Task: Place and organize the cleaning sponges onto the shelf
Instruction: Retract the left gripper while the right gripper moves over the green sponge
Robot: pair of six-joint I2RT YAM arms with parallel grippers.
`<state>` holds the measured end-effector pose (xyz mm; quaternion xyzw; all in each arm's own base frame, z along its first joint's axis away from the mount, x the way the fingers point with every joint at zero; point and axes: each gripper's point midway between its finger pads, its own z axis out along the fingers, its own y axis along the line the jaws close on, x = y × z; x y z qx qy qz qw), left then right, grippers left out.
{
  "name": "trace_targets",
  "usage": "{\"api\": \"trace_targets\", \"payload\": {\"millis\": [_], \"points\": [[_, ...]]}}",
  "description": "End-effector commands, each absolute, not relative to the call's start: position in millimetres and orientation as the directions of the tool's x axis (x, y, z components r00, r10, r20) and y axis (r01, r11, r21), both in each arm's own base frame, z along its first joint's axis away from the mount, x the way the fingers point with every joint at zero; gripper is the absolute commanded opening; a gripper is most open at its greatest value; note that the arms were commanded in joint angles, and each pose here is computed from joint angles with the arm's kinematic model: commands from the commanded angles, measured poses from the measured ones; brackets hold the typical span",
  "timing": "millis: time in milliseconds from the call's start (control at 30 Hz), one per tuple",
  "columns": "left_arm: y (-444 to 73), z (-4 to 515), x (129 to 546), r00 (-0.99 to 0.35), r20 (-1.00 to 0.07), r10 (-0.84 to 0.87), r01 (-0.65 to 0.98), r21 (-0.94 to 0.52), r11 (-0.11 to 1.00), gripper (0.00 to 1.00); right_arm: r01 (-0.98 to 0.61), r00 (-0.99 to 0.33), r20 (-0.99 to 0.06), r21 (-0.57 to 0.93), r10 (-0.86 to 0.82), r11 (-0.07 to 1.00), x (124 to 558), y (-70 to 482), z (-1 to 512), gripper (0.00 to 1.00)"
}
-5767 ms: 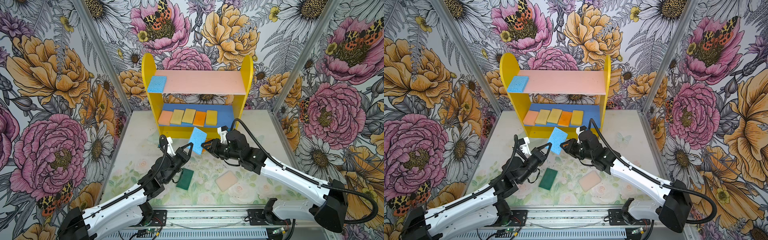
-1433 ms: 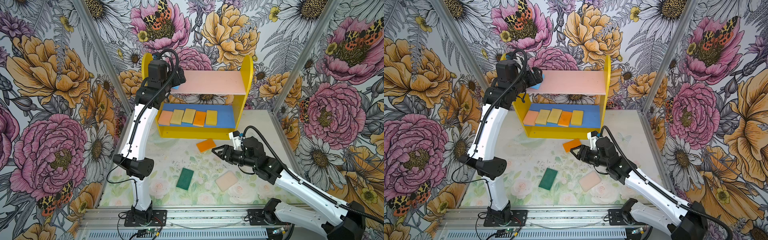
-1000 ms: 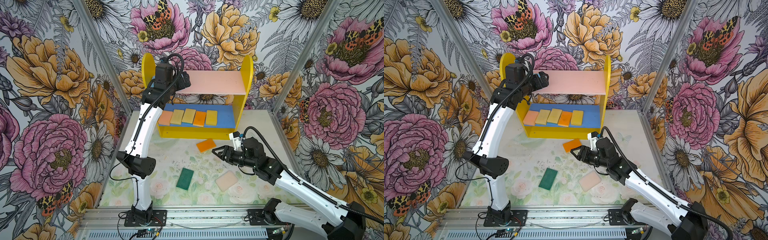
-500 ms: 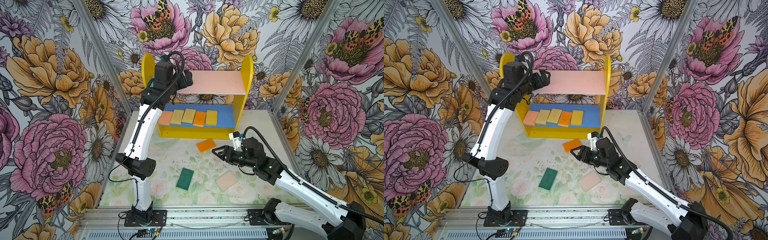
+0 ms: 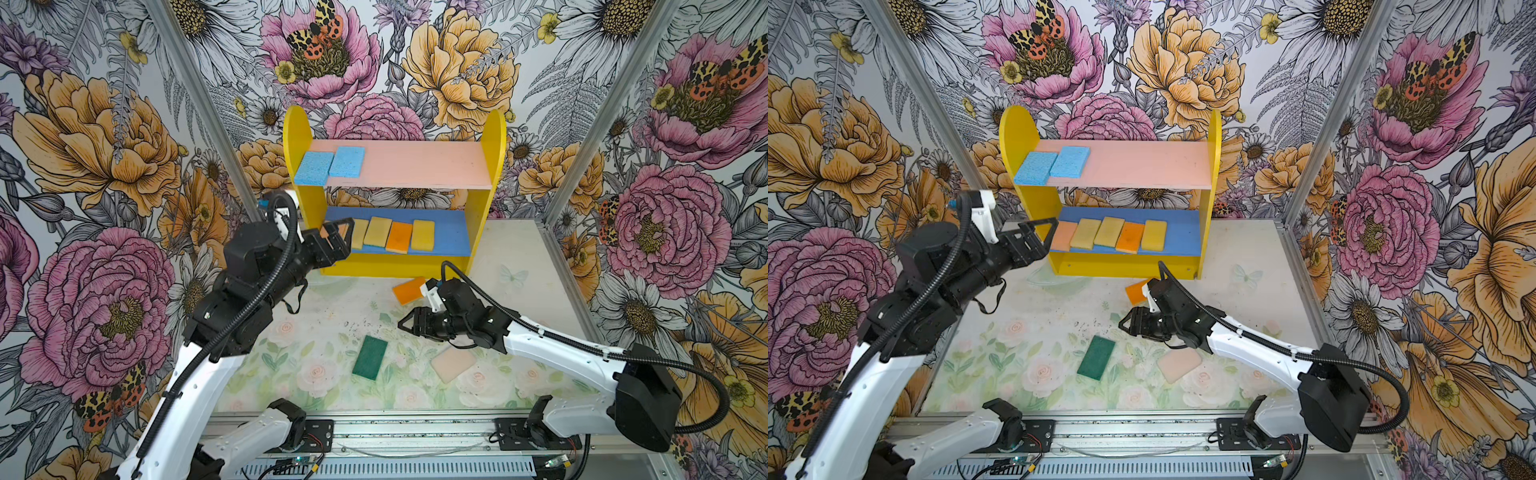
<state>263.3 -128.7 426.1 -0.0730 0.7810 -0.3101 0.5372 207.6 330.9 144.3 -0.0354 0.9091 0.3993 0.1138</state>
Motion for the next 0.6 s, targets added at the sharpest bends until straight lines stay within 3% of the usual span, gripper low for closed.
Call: {"api": "trace_targets", "payload": {"millis": [0,233,567], "points": [[-123,362,246,-0.5,-0.692,-0.521,0.113,-0.648,0.753,0.99,-0.125,-0.976,-0.214,0.659,0.026,0.741,203,345,119,0.63],[-101,287,209,-0.537,-0.58,-0.613,-0.002,-0.725,0.688,0.99,-0.063,-0.985,-0.167,0.586,0.044,0.808,197,361,73,0.62],[-92,270,195,-0.544,-0.569,-0.617,-0.026,-0.723,0.69,0.99,-0.011,-0.991,-0.11,0.622,0.073,0.783,201,400,41,0.54]]}}
